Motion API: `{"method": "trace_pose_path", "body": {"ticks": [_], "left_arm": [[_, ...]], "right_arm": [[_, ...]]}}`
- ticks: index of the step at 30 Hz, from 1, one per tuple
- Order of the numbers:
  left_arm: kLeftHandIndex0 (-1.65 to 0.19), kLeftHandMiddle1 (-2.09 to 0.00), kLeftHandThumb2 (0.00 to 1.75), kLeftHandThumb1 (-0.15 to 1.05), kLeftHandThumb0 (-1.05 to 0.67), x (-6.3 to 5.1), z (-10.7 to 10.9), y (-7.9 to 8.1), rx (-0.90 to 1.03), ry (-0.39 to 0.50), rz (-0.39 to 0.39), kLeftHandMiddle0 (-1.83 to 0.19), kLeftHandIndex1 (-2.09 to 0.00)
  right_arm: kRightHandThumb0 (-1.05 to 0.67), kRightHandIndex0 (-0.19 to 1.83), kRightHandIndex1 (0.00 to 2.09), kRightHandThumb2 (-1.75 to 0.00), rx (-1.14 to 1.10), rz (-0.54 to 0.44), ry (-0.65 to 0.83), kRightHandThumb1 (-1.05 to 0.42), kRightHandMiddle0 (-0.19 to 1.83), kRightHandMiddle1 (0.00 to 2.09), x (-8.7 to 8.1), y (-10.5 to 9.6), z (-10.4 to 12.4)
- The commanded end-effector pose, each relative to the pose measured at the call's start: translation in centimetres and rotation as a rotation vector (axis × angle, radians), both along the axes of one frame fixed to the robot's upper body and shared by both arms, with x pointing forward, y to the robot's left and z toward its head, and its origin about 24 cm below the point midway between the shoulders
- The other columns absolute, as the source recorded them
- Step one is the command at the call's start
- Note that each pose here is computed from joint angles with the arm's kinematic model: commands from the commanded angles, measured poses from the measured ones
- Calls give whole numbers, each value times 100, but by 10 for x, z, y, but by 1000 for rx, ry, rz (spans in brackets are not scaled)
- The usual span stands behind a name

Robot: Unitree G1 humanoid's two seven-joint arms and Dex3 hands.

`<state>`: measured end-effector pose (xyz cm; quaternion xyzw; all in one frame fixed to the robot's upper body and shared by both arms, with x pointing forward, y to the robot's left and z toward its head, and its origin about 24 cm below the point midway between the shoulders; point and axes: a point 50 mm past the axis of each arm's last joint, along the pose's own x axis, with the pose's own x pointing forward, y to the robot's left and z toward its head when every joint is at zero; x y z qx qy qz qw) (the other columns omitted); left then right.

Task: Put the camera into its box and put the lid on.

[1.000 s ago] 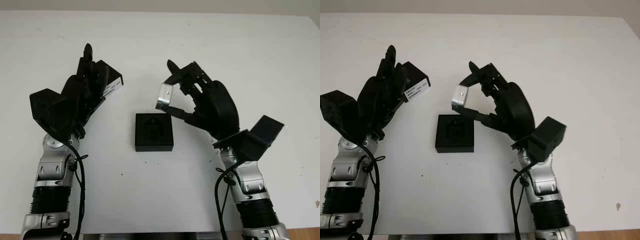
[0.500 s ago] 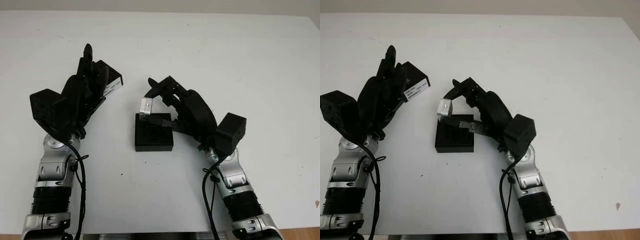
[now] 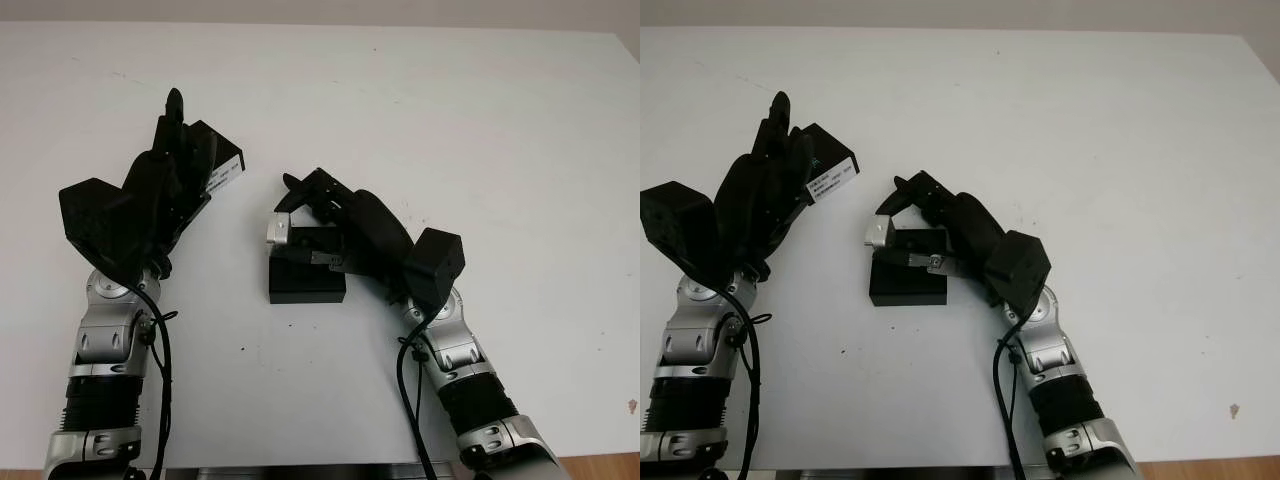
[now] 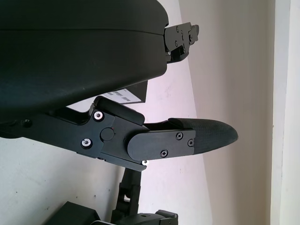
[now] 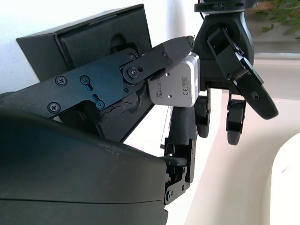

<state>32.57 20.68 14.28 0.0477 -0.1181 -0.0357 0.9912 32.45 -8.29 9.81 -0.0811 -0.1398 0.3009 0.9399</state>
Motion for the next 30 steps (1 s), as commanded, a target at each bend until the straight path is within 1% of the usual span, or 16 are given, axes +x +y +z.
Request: {"method": "trace_pose_path", "body": {"ticks": [1,12,30], "left_arm": [[19,0,48,105,-75,-3,-4,2,10,8,8,19,0],[19,0,48,105,-73,-3,-4,2,5,6,6,19,0],[19,0,48,105,-73,-3,-3,2,14,0,5,19,0]], "right_arm": [[-53,15,4,-5,-17,3,21,-95,39,161,-2,-2,-7],[-56,15,5,-6,-18,9,13,-96,41,161,-3,-7,-3],[-53,16,6,-5,-24,6,25,-95,41,162,-6,-10,-2]]}}
